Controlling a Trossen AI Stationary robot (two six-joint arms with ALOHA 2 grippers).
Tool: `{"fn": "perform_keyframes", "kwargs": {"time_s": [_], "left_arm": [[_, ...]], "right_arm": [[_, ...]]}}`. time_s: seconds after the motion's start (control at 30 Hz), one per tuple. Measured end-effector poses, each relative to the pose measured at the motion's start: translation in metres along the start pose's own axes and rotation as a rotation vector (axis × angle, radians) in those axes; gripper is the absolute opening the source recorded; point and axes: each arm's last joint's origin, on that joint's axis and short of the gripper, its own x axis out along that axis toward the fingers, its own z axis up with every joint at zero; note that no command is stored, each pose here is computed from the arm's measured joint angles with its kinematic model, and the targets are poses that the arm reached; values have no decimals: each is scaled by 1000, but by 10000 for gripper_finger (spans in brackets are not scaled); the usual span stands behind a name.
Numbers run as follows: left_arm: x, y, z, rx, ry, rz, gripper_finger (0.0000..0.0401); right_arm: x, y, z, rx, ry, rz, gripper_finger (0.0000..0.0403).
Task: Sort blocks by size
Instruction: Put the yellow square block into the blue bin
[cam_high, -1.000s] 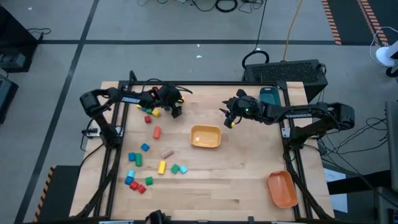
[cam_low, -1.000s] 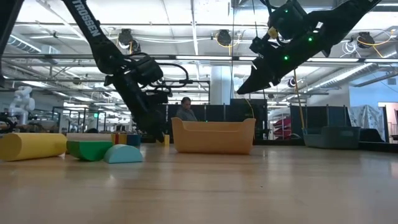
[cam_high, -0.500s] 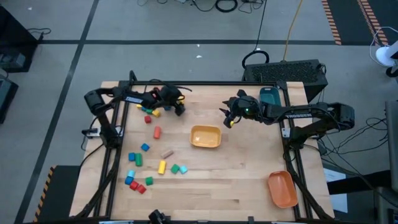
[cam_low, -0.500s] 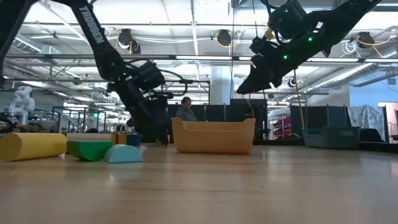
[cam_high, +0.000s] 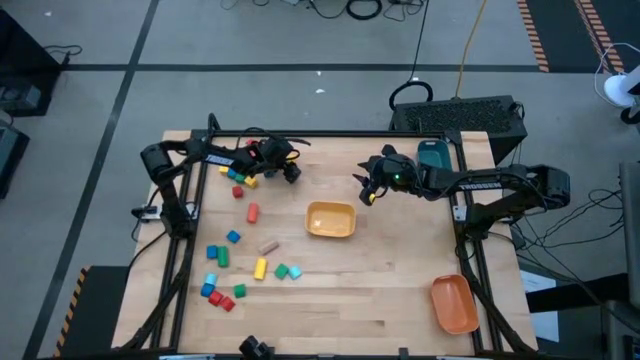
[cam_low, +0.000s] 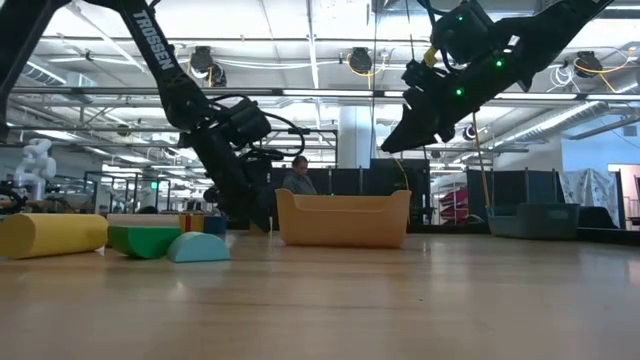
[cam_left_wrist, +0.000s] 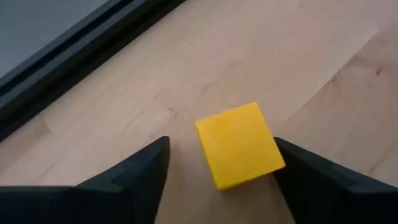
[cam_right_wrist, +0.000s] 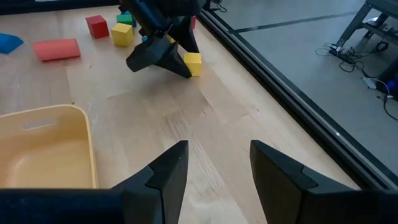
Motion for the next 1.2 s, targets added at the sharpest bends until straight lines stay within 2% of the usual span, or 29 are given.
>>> {"fn": "perform_keyframes", "kwargs": {"time_s": [0.17,0.3,0.5,0.77,1.03,1.2], "left_arm": [[0,-1,0,33,5,-43,185],[-1,-4,0,32,13,-149,140],[-11,-9,6,14,2,-338,137],[-41,-12,24,-14,-71,-573,137],[-68,-27,38,-13,-144,-850,137],[-75,-43,39,16,-158,-958,137]], "right_arm": [[0,0,1,2,-8,-3,160],[0,0,1,-8,-9,-3,160],[0,2,3,-139,-30,58,160],[-4,17,4,-396,-78,147,182],[-11,33,20,-493,-277,157,237],[-11,39,27,-553,-308,164,276]]}}
